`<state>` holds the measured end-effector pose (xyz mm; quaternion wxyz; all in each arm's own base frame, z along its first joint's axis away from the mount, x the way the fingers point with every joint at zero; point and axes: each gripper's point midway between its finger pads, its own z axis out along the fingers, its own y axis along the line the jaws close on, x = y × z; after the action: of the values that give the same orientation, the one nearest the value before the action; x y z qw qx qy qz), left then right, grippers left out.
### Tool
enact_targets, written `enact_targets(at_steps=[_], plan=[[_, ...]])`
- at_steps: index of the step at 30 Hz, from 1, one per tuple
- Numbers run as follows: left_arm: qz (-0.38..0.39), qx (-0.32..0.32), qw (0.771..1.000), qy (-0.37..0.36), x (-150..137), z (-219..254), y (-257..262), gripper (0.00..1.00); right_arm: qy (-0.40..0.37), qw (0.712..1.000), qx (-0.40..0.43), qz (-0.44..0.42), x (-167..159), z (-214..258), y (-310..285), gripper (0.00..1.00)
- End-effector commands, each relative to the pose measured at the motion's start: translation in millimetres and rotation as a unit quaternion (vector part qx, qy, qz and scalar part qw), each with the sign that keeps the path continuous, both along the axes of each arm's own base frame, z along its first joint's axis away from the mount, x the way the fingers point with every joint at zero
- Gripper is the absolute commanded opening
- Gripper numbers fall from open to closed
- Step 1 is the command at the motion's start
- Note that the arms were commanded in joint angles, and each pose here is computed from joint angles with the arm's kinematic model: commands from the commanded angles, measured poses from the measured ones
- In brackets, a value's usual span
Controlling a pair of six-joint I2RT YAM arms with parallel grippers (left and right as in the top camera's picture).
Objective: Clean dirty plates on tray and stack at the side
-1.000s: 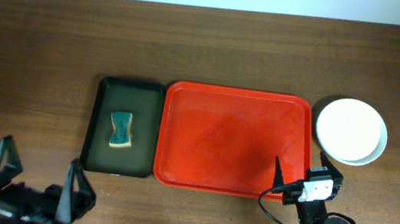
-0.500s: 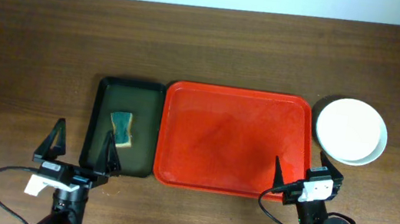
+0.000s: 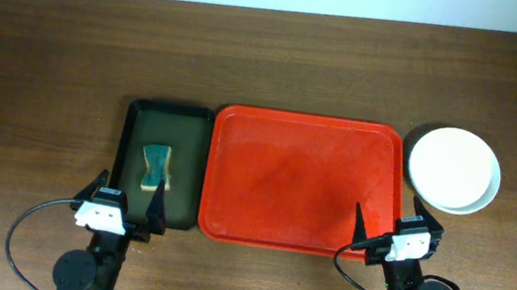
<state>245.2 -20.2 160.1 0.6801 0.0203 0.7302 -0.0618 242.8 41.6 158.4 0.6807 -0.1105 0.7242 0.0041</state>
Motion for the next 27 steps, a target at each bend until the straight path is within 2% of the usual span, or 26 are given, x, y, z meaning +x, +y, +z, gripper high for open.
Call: enact_targets(at_steps=[1, 8, 27], plan=[[0.009, 0.044, 0.999, -0.002, 0, -2, 4, 0.99, 0.002, 1.000, -0.004, -0.002, 0, -3, -2, 0.98], [0.038, 0.045, 0.998, 0.001, 1, -3, 16, 0.99, 0.002, 1.000, -0.004, -0.002, 0, -3, -2, 0.98], [0.041, 0.045, 0.998, 0.001, 1, -3, 17, 0.99, 0.002, 1.000, -0.004, -0.002, 0, -3, -2, 0.98]])
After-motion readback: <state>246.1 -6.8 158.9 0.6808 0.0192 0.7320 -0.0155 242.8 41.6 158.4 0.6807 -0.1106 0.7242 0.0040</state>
